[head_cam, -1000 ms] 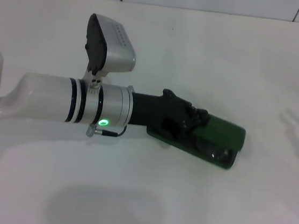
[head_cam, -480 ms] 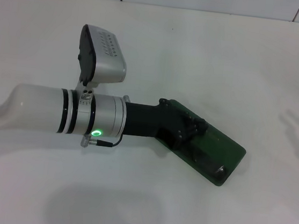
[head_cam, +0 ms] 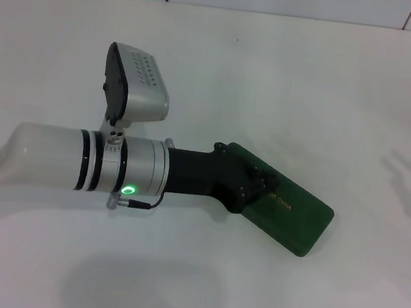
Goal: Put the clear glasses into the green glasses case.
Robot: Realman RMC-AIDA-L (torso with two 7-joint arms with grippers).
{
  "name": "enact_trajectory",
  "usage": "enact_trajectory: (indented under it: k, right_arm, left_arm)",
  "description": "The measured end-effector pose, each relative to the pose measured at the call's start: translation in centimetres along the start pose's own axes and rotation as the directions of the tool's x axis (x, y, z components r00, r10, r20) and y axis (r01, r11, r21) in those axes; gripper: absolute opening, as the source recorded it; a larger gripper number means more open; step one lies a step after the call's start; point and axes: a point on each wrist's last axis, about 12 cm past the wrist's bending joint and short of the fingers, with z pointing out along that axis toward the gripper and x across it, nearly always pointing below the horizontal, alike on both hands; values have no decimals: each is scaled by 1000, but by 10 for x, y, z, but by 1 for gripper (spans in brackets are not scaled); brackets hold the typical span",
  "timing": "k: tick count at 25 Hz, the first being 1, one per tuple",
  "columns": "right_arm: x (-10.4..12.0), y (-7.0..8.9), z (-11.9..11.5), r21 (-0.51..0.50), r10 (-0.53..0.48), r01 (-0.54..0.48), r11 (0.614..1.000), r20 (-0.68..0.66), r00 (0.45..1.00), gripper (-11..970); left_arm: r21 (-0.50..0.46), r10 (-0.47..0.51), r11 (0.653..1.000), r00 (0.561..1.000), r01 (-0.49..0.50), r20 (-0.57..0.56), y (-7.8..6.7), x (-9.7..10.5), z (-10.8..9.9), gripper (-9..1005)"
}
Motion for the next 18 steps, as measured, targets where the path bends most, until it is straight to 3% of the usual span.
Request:
enact_trajectory:
  k: [5, 12, 15, 16, 17, 18]
  right_arm:
    - [0, 0, 0, -3, 0, 0, 1000, 2, 1000, 165]
    - [-1, 3, 2, -59, 12, -13, 998, -21, 1000, 166]
    - [1, 7, 9, -137, 27, -33, 990, -49, 998, 166]
    - [1, 9, 12, -165, 32, -41, 985, -57, 998, 166]
    - [4, 14, 19, -215, 48, -62, 975, -69, 996, 167]
    - [4, 14, 19, -215, 48, -62, 975, -69, 996, 167]
  left_arm:
    - [13, 11, 1000, 1000, -12, 12, -2, -2, 0, 137]
    - [115, 65, 990, 991, -78, 115, -13, -26, -13, 147]
    - [186, 22, 980, 975, -64, 220, -15, -40, -47, 151]
    - [186, 22, 980, 975, -64, 220, -15, -40, -47, 152]
    - [227, 44, 967, 950, -118, 308, -19, -38, -73, 154]
    - [232, 52, 963, 943, -134, 329, -21, -37, -79, 155]
